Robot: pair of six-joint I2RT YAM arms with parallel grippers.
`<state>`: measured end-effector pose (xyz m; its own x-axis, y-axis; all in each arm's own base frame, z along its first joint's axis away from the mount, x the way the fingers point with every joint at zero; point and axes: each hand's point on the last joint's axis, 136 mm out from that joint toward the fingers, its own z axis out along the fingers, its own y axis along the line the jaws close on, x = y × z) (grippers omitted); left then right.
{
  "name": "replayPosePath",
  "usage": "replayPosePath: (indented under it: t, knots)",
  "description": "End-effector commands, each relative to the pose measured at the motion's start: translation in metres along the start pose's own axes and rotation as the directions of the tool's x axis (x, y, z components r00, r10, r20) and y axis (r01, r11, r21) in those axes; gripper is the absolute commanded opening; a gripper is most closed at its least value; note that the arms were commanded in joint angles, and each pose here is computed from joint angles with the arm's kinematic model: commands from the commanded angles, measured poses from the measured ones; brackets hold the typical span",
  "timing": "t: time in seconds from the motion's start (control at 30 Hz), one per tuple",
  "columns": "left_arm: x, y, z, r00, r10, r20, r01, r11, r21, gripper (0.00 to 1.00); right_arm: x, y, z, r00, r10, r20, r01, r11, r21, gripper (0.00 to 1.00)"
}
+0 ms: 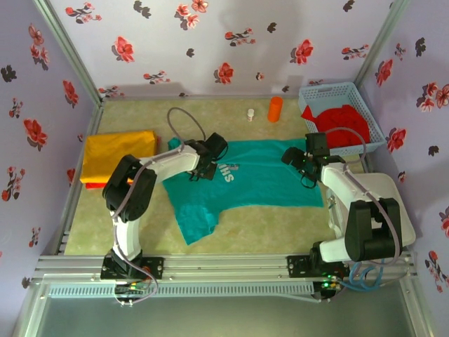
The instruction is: Fold and stack the t-shirts
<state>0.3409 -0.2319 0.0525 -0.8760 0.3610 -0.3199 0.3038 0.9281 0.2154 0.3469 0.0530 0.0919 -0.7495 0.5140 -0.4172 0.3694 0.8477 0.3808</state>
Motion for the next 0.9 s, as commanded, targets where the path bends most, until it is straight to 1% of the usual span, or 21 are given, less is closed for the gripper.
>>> replayPosePath:
  t: [0.0,0.1,0.27,0.4,0.43,0.53,0.6,0.67,0.77,0.87]
  knots:
    - [0.021,-0.001,-0.008,0.992,0.016,-0.123,-0.016,1.000,0.000,0.00,-0.003,0.005,0.003,1.000,0.018,0.000,-0.018,1.000,-0.014,0.88]
    - [0.024,-0.004,-0.017,0.987,0.022,-0.160,-0.018,0.999,0.028,0.00,-0.003,0.006,0.005,1.000,0.019,-0.009,-0.019,1.000,-0.019,0.88]
    - [0.035,-0.010,-0.030,0.966,0.090,-0.243,-0.077,0.995,0.062,0.02,-0.001,0.006,0.008,1.000,0.017,-0.020,-0.017,1.000,-0.018,0.87]
    - [0.039,-0.012,-0.037,0.954,0.127,-0.271,-0.108,0.991,0.085,0.05,-0.002,0.007,0.009,1.000,0.016,-0.024,-0.016,1.000,-0.019,0.87]
    - [0.039,-0.012,-0.038,0.952,0.133,-0.277,-0.112,0.990,0.090,0.08,-0.002,0.007,0.008,1.000,0.013,-0.023,-0.014,1.000,-0.017,0.87]
    - [0.040,-0.012,-0.038,0.943,0.147,-0.299,-0.125,0.988,0.091,0.29,-0.002,0.006,0.007,1.000,0.007,-0.024,-0.007,1.000,-0.013,0.87]
    - [0.041,-0.012,-0.038,0.941,0.144,-0.307,-0.122,0.988,0.090,0.41,-0.002,0.006,0.006,1.000,0.003,-0.022,-0.003,1.000,-0.009,0.87]
    - [0.038,-0.014,-0.042,0.950,0.126,-0.285,-0.097,0.989,0.114,0.45,-0.001,0.004,0.005,1.000,0.000,-0.025,0.000,1.000,-0.003,0.87]
    - [0.032,-0.014,-0.054,0.967,0.069,-0.245,-0.021,0.981,0.194,0.47,0.000,0.004,0.004,1.000,-0.004,-0.024,0.004,1.000,-0.002,0.87]
    - [0.028,0.004,-0.061,0.979,-0.021,-0.203,0.071,0.968,0.239,0.46,0.001,0.004,0.004,1.000,0.001,-0.023,-0.001,1.000,-0.009,0.87]
